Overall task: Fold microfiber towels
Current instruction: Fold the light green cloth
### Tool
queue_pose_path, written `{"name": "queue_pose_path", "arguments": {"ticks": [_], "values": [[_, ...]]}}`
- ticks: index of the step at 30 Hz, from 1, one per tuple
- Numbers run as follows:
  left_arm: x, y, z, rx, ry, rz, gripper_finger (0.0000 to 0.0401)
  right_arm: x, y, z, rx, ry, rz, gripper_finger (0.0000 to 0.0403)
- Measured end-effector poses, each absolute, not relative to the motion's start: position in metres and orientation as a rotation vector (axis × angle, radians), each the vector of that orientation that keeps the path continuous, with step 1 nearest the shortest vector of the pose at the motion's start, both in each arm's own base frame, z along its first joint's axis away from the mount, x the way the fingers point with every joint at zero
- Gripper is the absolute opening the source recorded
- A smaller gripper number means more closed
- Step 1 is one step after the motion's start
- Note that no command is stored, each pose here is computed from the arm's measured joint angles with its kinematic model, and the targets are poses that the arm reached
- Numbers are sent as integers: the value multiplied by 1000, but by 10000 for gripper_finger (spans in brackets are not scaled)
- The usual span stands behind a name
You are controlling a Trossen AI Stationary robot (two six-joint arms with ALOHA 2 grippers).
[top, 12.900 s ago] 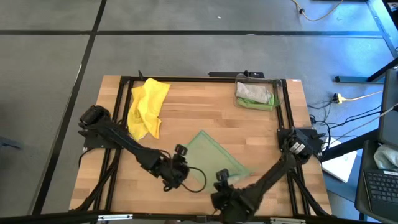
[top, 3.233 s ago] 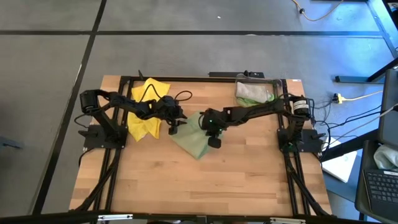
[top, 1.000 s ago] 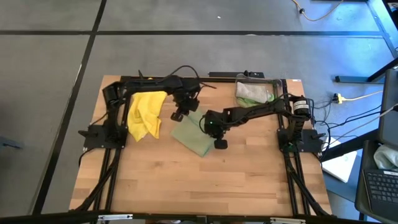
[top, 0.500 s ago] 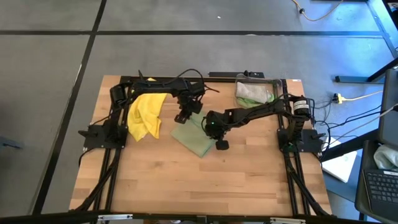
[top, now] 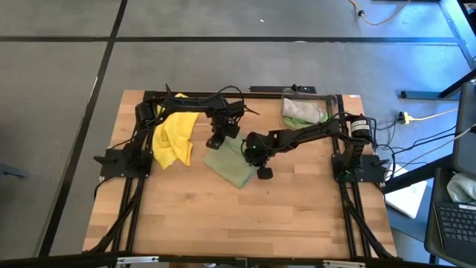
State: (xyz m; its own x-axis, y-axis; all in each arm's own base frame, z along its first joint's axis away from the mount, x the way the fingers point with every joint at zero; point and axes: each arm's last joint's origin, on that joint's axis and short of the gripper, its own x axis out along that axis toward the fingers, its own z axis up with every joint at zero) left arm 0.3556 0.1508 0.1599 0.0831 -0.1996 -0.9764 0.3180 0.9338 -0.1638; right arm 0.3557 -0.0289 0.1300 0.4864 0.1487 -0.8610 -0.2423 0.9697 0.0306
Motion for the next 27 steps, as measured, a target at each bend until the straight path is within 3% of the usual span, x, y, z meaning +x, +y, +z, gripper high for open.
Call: {"name": "queue_pose_path", "arguments": {"ticks": [10, 21, 27], "values": [[354, 148, 165, 142, 1460, -370, 122, 354, -40, 129, -73, 1043, 215, 10], [351, 146, 170, 96, 1474, -400, 8, 353, -42, 129, -59, 1048, 214, 10], [350, 148, 170, 72, 1481, -385, 18, 353, -42, 129, -59, 1050, 214, 10]]}}
